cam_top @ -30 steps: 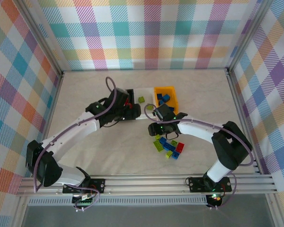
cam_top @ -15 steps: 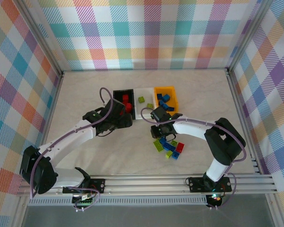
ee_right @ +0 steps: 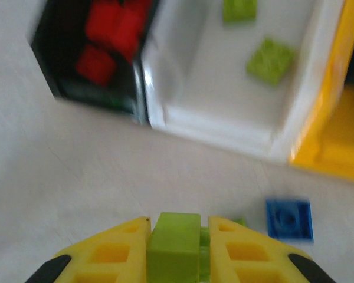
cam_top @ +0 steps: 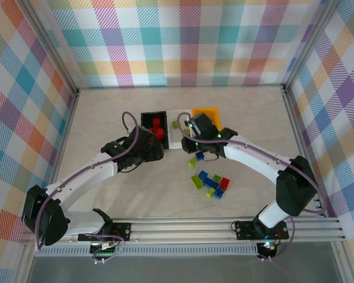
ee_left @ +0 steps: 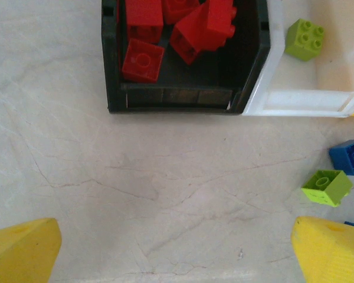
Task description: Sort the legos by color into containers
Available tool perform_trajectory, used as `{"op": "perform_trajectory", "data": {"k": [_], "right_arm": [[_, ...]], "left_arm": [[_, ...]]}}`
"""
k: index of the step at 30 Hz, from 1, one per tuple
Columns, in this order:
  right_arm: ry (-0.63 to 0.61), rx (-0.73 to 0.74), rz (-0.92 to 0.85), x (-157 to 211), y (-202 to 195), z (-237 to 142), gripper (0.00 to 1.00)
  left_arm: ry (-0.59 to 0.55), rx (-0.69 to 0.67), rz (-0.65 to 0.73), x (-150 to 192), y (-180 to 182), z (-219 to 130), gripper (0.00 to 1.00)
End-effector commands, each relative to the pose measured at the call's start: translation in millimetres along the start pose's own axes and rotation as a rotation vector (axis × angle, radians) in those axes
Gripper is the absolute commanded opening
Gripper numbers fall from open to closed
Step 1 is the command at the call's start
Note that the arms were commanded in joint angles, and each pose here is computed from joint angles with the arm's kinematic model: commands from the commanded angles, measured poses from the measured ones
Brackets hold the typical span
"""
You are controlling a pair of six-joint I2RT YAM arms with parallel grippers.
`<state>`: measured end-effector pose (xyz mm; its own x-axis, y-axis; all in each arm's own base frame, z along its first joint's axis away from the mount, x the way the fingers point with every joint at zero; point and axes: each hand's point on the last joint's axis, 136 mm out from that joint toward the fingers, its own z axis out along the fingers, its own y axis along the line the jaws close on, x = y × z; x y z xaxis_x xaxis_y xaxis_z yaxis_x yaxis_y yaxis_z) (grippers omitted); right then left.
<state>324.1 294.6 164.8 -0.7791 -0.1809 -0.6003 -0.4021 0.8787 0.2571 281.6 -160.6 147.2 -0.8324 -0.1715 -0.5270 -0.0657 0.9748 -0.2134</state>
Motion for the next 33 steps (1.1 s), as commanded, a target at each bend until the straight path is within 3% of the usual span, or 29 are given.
{"op": "perform_trajectory", "data": {"k": [1,9,11,13,15,18,23,29,33], "right_arm": [[-0.007,0.079,-0.006,-24,-16,31,0.2],[0.01,0.188,0.009,-63,-38,97,0.23],[-0.004,0.176,0.017,-71,-35,100,0.28],[-0.022,0.164,0.024,-77,-32,97,0.4],[-0.054,0.148,0.026,-86,-28,87,0.53],[-0.1,0.135,0.03,-93,-24,65,0.62],[-0.143,0.11,0.074,-75,-30,25,0.67],[-0.141,0.098,0.126,-20,-46,-16,0.68],[-0.148,0.107,0.16,11,-60,-40,0.68]], "left_arm": [[0.021,0.024,-0.022,8,2,4,1.0],[0.075,0.095,-0.008,25,-6,8,0.97],[0.091,0.114,-0.001,28,-9,10,0.97],[0.104,0.128,0.006,31,-12,13,0.97],[0.11,0.143,0.017,32,-16,15,0.97],[0.119,0.177,0.046,31,-29,15,0.97],[0.147,0.211,0.142,31,-63,22,0.93],[0.238,0.234,0.282,48,-116,51,0.79],[0.295,0.195,0.35,60,-138,80,0.77]]}}
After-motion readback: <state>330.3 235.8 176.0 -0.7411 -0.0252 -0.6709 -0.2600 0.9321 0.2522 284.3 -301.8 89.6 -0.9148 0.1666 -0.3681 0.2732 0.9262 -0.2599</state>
